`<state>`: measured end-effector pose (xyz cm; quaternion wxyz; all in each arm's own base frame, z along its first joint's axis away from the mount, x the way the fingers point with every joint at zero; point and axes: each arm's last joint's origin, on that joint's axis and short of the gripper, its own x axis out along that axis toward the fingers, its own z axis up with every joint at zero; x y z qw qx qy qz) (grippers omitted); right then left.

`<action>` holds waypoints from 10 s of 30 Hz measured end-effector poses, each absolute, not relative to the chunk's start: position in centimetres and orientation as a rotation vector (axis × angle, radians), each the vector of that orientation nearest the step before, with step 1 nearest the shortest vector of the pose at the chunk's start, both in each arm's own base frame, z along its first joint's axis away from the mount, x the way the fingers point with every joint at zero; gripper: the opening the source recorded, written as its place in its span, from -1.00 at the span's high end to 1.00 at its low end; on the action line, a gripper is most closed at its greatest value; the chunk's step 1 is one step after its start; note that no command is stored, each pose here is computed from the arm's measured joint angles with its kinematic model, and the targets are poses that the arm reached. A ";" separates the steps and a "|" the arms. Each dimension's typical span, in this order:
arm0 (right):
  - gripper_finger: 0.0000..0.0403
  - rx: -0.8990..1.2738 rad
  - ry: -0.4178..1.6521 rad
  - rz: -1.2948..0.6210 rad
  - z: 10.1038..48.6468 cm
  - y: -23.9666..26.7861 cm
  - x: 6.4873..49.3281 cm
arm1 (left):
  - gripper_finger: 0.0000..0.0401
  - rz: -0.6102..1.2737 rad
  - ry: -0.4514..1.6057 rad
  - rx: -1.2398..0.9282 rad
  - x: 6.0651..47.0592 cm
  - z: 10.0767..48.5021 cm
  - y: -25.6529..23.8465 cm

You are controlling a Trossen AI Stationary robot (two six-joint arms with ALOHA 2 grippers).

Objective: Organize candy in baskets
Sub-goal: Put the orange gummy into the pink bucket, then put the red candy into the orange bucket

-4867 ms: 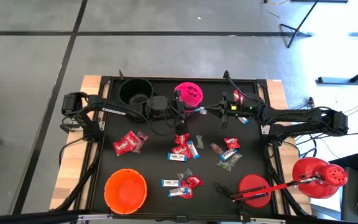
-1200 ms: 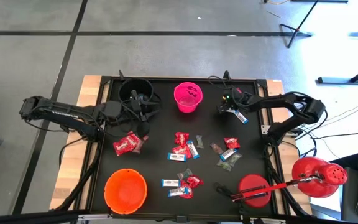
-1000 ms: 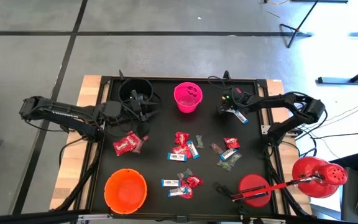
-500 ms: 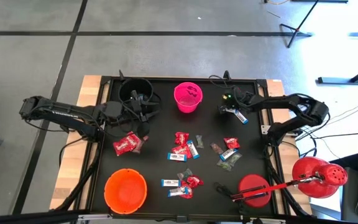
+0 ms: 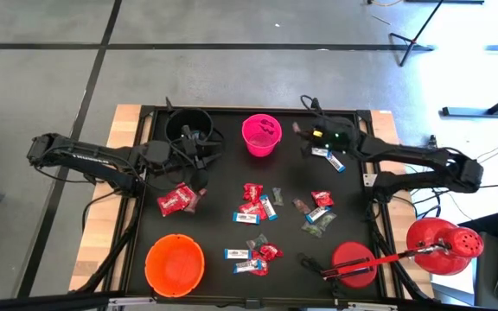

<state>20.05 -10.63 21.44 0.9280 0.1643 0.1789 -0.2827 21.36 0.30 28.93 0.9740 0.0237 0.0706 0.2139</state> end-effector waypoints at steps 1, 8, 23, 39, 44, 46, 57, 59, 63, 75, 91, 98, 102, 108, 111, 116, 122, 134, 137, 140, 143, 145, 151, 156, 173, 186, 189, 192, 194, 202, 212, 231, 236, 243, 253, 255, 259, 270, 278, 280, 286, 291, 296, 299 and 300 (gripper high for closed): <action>0.95 0.330 0.330 -0.539 21.8 -10.2 20.4 | 0.29 0.434 0.142 0.048 21.4 28.9 0.3; 0.96 0.276 0.180 -0.389 22.9 -8.3 22.4 | 0.29 0.437 0.142 0.048 21.4 28.9 0.3; 0.92 0.254 0.302 -0.351 23.0 -9.9 28.1 | 0.29 0.435 0.140 0.040 21.4 28.9 0.3; 0.28 0.171 0.348 -0.400 22.7 -10.4 29.0 | 0.29 0.428 0.140 0.041 21.4 28.9 0.2; 0.17 0.157 0.348 -0.374 23.1 -10.2 28.8 | 0.29 0.427 0.181 0.047 21.2 29.0 0.2; 0.18 0.157 0.342 -0.351 23.4 -10.1 28.6 | 0.29 0.432 0.246 0.028 21.0 29.7 0.2; 0.35 0.126 0.355 -0.310 26.2 -8.6 26.1 | 0.29 0.450 0.704 -0.211 18.8 30.4 -0.2; 0.37 0.104 0.336 -0.290 26.4 -7.9 25.6 | 0.29 0.441 0.755 -0.255 18.6 29.8 -0.4; 0.42 0.089 0.311 -0.262 26.3 -6.6 24.6 | 0.29 0.450 0.845 -0.311 18.3 28.4 -1.0; 0.45 0.102 0.274 -0.273 24.3 -5.3 23.2 | 0.29 0.448 1.159 -0.435 18.7 23.2 -2.0; 0.45 0.093 0.268 -0.258 24.4 -5.1 23.3 | 0.08 0.540 1.376 -0.451 18.0 17.8 -1.8; 0.45 0.086 0.261 -0.249 24.5 -5.1 23.4 | -0.24 0.604 1.388 -0.447 17.2 16.5 -1.5; 0.45 0.071 0.262 -0.247 24.5 -5.1 23.4 | -0.34 0.593 1.383 -0.509 16.9 15.2 -1.6; 0.45 0.069 0.270 -0.235 24.4 -5.0 23.3 | -0.33 0.583 1.369 -0.543 16.5 14.1 -1.6; 0.45 0.071 0.280 -0.228 24.3 -5.0 23.3 | -0.22 0.586 1.371 -0.539 16.4 14.0 -1.6; 0.45 0.053 0.282 -0.225 24.3 -5.0 23.3 | 0.14 0.569 1.353 -0.521 16.6 14.0 -1.6; 0.45 0.045 0.283 -0.224 24.3 -5.0 23.3 | 0.78 0.557 1.324 -0.519 16.9 14.0 -1.6; 0.45 0.048 0.279 -0.225 24.4 -5.0 23.3 | 0.99 0.567 1.268 -0.396 19.1 19.0 -1.5; 0.45 0.054 0.278 -0.226 24.4 -5.0 23.4 | 0.99 0.559 1.262 -0.375 19.7 21.4 -1.6; 0.45 0.070 0.277 -0.228 24.4 -5.0 23.4 | 0.99 0.531 1.247 -0.360 20.2 24.1 -2.2; 0.45 0.074 0.278 -0.229 24.3 -5.0 23.3 | 1.00 0.457 1.213 -0.347 20.6 26.7 -3.4; 0.45 0.079 0.278 -0.229 24.3 -5.0 23.3 | 1.00 0.370 1.180 -0.346 20.8 28.3 -4.6; 0.45 0.097 0.277 -0.232 24.3 -5.0 23.3 | 1.00 0.176 1.096 -0.373 20.1 32.1 -8.9; 0.45 0.114 0.275 -0.234 24.3 -5.0 23.3 | 1.00 0.117 1.059 -0.478 18.2 33.6 -12.6; 0.45 0.184 0.265 -0.245 24.4 -5.0 23.3 | 0.95 0.159 1.175 -0.540 17.4 28.6 -22.0; 0.45 0.185 0.264 -0.245 24.4 -5.0 23.4 | 0.66 0.204 1.125 -0.570 17.7 28.4 -22.2; 0.45 0.185 0.264 -0.244 24.4 -5.0 23.4 | 0.56 0.206 1.127 -0.578 17.7 28.4 -22.1; 0.45 0.185 0.265 -0.245 24.3 -5.0 23.4 | 0.46 0.192 1.152 -0.595 17.6 28.6 -22.0; 0.45 0.185 0.266 -0.245 24.3 -5.0 23.4 | 0.40 0.189 1.156 -0.610 17.6 29.0 -21.6; 0.45 0.176 0.269 -0.244 24.3 -5.0 23.4 | 0.36 0.232 1.018 -0.578 17.5 31.7 -17.5; 0.45 0.079 0.258 -0.229 24.3 -5.1 23.7 | 0.34 0.599 1.225 -0.345 16.0 31.9 -10.3; 0.45 0.002 0.312 -0.218 23.9 -5.0 23.6 | 0.05 0.545 1.459 -0.549 17.3 21.1 -5.7; 0.45 0.022 0.310 -0.221 23.9 -5.0 23.6 | -0.07 0.531 1.505 -0.595 16.2 16.9 -4.8; 0.45 0.025 0.310 -0.221 23.9 -5.0 23.6 | -0.11 0.607 1.492 -0.654 14.8 13.8 -4.1; 0.45 0.025 0.310 -0.221 23.9 -5.0 23.5 | 0.33 0.555 1.427 -0.613 15.5 13.9 -4.2; 0.45 0.025 0.310 -0.221 23.9 -5.0 23.5 | 0.52 0.541 1.412 -0.617 16.0 14.4 -4.3; 0.45 0.026 0.315 -0.221 23.8 -5.0 23.5 | 0.91 0.554 1.438 -0.605 16.7 16.7 -4.5; 0.45 0.029 0.316 -0.222 23.8 -5.0 23.5 | 0.96 0.652 1.262 -0.414 18.0 30.0 -5.0; 0.45 0.052 0.313 -0.225 23.8 -5.0 23.5 | 0.97 0.243 0.728 -0.271 20.4 37.4 -9.4; 0.45 0.052 0.312 -0.225 23.8 -5.0 23.5 | 0.97 0.171 0.662 -0.258 20.6 37.9 -10.5; 0.45 0.052 0.312 -0.225 23.8 -5.0 23.5 | 0.98 0.104 0.664 -0.333 20.3 37.7 -12.8; 0.45 0.056 0.314 -0.226 23.8 -5.0 23.5 | 0.98 0.056 0.798 -0.499 20.9 36.1 -15.2; 0.45 0.084 0.311 -0.231 23.8 -5.0 23.5 | 0.97 0.018 1.006 -0.608 22.0 33.4 -18.1; 0.45 0.104 0.309 -0.234 23.8 -5.0 23.5 | 0.97 0.024 1.111 -0.651 22.4 31.8 -19.5; 0.45 0.109 0.309 -0.235 23.8 -5.0 23.5 | 0.96 0.031 1.138 -0.664 22.6 31.3 -19.9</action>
